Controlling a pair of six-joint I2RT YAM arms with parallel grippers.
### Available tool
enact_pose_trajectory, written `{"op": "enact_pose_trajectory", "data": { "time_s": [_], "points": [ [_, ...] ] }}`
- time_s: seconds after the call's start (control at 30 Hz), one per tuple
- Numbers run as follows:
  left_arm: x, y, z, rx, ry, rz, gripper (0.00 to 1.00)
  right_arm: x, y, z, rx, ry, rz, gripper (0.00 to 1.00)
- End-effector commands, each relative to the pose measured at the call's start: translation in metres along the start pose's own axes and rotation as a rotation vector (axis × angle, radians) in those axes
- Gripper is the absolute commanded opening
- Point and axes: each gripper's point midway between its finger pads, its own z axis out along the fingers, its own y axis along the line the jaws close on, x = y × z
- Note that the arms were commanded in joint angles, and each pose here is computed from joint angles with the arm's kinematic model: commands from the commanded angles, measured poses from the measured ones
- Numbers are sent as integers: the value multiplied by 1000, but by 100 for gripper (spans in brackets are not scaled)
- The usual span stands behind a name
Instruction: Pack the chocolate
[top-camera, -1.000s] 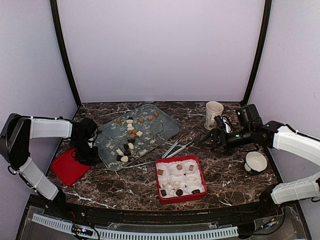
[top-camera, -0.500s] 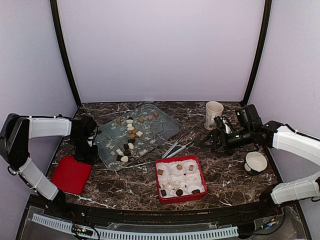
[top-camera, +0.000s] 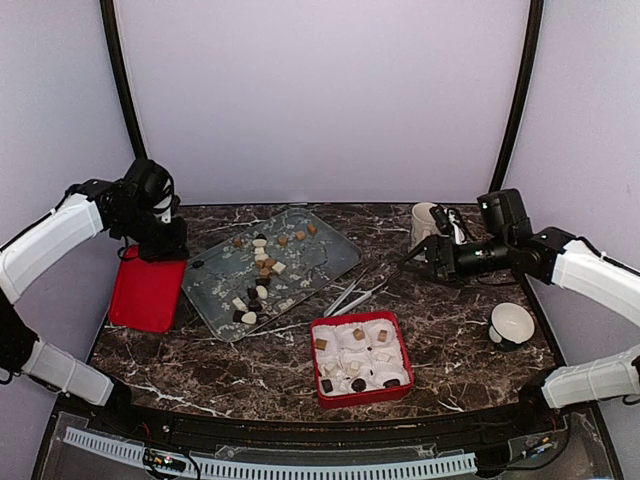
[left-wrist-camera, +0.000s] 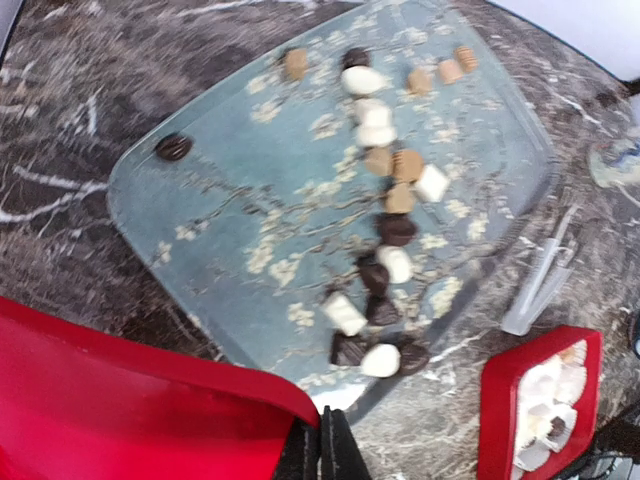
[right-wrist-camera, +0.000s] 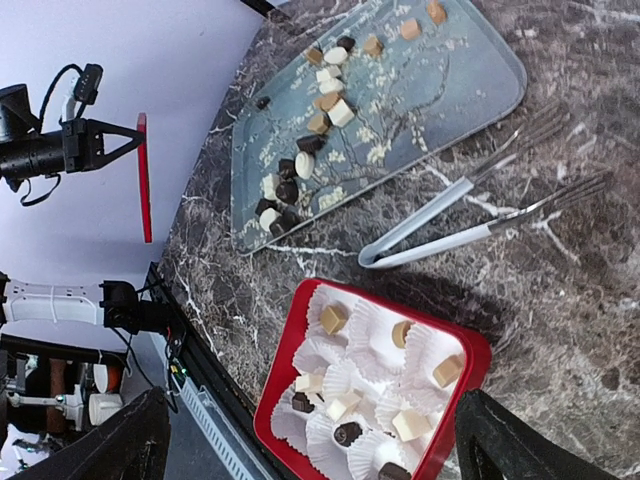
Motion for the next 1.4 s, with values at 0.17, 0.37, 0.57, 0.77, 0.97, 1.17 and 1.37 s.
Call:
{"op": "enact_pose_trajectory", "data": {
  "time_s": [0.17,0.37,0.57,0.77,0.97,1.17,1.37],
  "points": [
    [-5,-176,-81,540,-44,359,0,-64,61,-70,-6,-341,-337,100],
    [62,-272,-147,986,170,648,0,-75,91,-116,-11,-504,-445,100],
    [134,-304,-199,1277,394,782,0,-66,107,-133,-37,-496,-505,100],
    [175,-313,-222,1371,529,828,0,-49,146,-145,-197,-441,-639,96],
    [207,-312,-238,1444,663,837,0,-30,168,-152,-263,-409,-758,88],
    [222,-316,-260,1511,753,838,0,-6,184,-144,-307,-304,-842,83],
    [227,-320,-258,1525,805,827,0,25,185,-114,-310,-159,-929,83]
  ]
}}
